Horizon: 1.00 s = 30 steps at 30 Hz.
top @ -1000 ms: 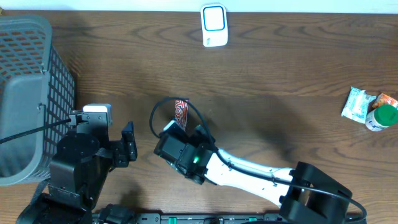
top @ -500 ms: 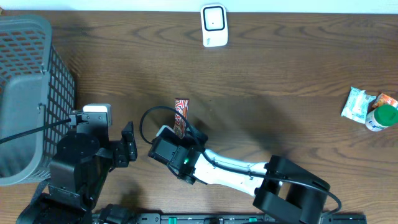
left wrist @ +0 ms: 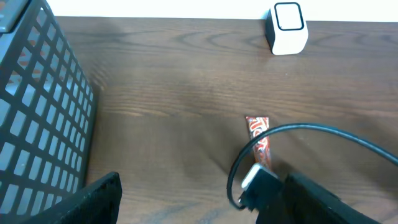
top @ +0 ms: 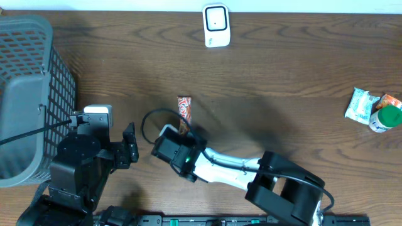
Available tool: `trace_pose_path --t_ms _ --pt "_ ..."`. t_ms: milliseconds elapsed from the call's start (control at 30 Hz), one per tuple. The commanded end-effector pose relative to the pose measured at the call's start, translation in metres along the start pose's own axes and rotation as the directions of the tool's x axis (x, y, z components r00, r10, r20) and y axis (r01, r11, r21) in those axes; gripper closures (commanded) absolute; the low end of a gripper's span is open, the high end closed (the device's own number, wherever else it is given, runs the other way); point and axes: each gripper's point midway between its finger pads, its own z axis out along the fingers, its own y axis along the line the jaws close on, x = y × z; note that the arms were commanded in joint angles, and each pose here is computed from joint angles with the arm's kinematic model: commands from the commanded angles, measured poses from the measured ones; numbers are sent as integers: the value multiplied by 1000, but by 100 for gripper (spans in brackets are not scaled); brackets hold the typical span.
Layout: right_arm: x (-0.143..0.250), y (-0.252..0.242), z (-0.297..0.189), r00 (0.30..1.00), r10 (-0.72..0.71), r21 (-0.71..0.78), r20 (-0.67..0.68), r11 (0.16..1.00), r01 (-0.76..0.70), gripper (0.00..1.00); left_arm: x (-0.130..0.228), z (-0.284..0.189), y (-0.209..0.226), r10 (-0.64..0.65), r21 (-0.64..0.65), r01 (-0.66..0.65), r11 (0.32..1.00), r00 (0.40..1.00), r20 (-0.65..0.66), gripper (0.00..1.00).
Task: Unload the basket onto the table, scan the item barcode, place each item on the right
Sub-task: 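Drag the Top bar rightward and set it down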
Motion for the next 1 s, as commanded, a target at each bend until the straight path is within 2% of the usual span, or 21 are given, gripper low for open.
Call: trace_pose_path --t_ms 0,133,267,400,467,600,667,767,867,967 --pt "-3 -25 1 995 99 80 -21 992 -97 99 -5 -4 1 -1 -6 1 1000 1000 17 17" --pt "-42 -53 -38 979 199 48 42 978 -201 99 -5 -4 1 -1 -6 1 1000 1000 17 17" --pt "-78 -86 -98 951 273 -23 146 962 -272 99 -5 -4 1 -1 -6 1 1000 1000 17 17" --pt "-85 -109 -142 921 327 -82 212 945 -317 99 -5 -4 1 -1 -6 1 1000 1000 17 17" --pt "-75 -118 -145 909 376 -96 182 927 -364 99 -5 -4 1 -1 -6 1 1000 1000 17 17" --pt "-36 -133 -130 867 497 -68 24 866 -495 99 -5 -4 1 -1 -6 1 1000 1000 17 17" --pt "-29 -122 -128 848 528 -168 -56 832 -529 99 -5 -4 1 -1 -6 1 1000 1000 17 17" --pt "-35 -88 -139 847 501 -472 -177 712 -520 99 -5 -4 1 -1 -6 1 1000 1000 17 17" --pt "-43 -71 -163 850 468 -707 -242 515 -485 99 -5 -4 1 -1 -6 1 1000 1000 17 17" --pt "-52 -71 -198 883 425 -892 -201 293 -344 99 -5 -4 1 -1 -6 1 1000 1000 17 17"
